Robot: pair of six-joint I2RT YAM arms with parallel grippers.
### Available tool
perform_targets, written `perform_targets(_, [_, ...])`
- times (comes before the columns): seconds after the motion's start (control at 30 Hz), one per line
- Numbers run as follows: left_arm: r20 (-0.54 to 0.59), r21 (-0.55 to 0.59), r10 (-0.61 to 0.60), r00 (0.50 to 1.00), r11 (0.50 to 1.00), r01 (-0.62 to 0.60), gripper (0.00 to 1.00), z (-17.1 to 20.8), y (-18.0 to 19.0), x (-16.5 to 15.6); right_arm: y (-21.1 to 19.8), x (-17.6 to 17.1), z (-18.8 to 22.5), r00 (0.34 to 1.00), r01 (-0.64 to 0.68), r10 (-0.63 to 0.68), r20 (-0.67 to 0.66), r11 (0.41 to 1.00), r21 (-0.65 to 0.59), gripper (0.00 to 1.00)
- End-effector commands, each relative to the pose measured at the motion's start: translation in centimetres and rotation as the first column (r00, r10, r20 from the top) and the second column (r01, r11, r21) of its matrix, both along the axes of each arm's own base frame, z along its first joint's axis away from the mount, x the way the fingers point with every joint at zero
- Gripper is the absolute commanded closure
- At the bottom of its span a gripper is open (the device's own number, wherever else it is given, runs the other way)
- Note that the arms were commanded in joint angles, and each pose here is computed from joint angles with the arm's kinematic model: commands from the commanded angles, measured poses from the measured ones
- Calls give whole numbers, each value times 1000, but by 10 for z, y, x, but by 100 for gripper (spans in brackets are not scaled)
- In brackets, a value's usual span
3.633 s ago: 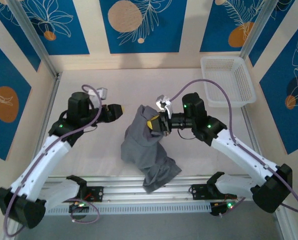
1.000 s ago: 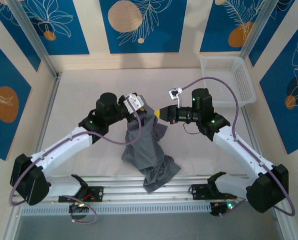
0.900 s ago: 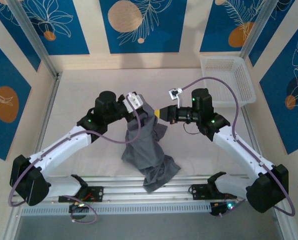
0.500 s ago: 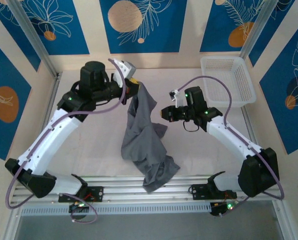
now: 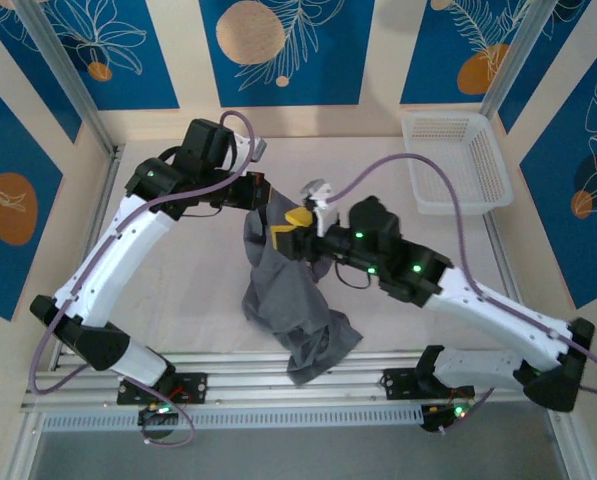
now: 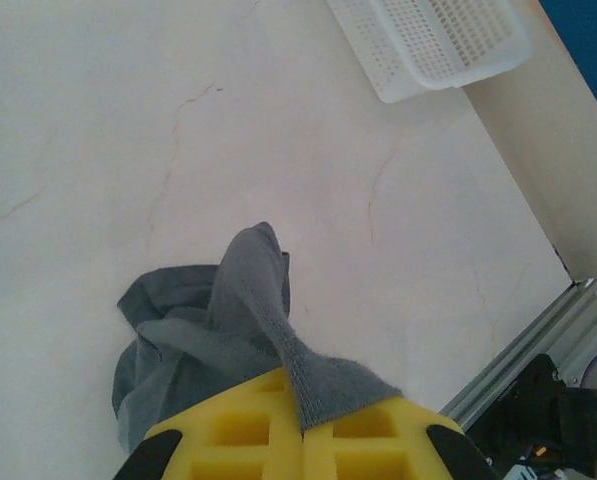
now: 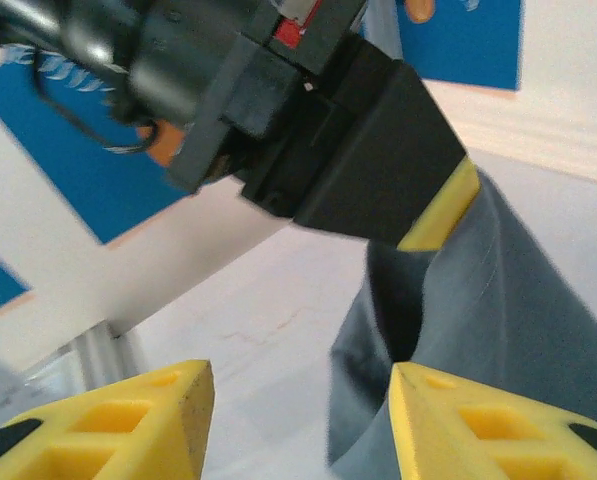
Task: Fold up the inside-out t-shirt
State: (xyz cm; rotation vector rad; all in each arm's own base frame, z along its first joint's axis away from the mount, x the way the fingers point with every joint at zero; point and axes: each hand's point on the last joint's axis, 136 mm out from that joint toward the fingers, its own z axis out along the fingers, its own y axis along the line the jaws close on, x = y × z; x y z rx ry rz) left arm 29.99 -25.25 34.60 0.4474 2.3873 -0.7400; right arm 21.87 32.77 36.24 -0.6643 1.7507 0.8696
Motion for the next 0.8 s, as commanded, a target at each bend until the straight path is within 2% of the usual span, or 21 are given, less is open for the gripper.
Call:
perform_targets(0.0, [-44,-12,71,997,997,-71,100,7,7,-7,-5,43,-5,956,270,-256,144,959,-89,48])
perform_targets(0.1, [-62,-29,78,995,996,-80,100,7,6,-8,-9,67,-15,920,369,-344,187,922,-121,48])
perform_targets(0.37, [-66,-41,70,995,996,-73,100,8,4,-9,2,91,-27,925,371,-348,153,915,-160,48])
perform_targets(0.57, [-73,-89,76,994,993,-82,100,14,-2,-7,33,90,-41,967,255,-251,45,943,-214,40])
perform_targets(0.63, [-65,-110,94,993,989,-101,100,19,-2,-5,33,95,-50,962,269,-272,21,930,-249,37])
perform_targets(0.7, [-49,-115,117,992,986,-122,100,24,3,-3,21,106,-62,944,313,-331,-15,905,-290,38])
perform_targets(0.77, [-27,-90,161,987,983,-163,100,26,16,0,3,109,-76,928,307,-355,-109,898,-314,44])
